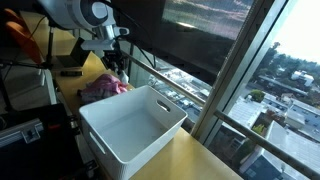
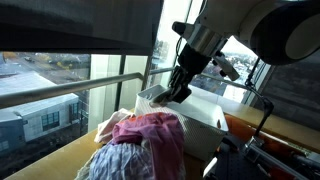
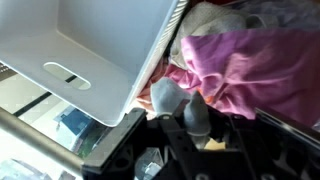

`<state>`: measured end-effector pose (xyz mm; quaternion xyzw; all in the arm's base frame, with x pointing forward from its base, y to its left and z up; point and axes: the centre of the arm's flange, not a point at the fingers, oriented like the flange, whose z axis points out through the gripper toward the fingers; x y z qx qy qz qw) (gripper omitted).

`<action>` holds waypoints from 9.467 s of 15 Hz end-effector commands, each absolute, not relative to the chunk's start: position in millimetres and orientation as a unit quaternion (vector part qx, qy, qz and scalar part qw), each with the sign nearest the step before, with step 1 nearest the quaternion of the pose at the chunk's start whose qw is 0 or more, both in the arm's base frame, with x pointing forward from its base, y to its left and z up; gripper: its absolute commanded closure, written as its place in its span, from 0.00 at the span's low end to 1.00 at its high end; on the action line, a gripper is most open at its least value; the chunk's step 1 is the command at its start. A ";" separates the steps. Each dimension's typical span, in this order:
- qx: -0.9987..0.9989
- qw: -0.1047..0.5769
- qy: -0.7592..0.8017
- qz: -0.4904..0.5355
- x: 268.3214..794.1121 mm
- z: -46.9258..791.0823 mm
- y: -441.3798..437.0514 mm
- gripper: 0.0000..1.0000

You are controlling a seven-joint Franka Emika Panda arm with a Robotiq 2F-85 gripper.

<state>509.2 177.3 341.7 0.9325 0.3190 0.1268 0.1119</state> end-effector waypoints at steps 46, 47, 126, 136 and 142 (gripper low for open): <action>0.951 0.130 0.279 0.035 468.7 237.9 221.2 0.64; 0.952 0.129 0.275 0.031 468.5 238.5 219.8 0.62; 0.987 -0.004 0.011 0.160 490.4 626.1 -187.6 0.96; 0.996 -0.020 0.037 0.076 505.4 504.6 -140.1 0.96; 0.998 -0.027 0.046 0.026 506.0 429.8 -107.7 0.60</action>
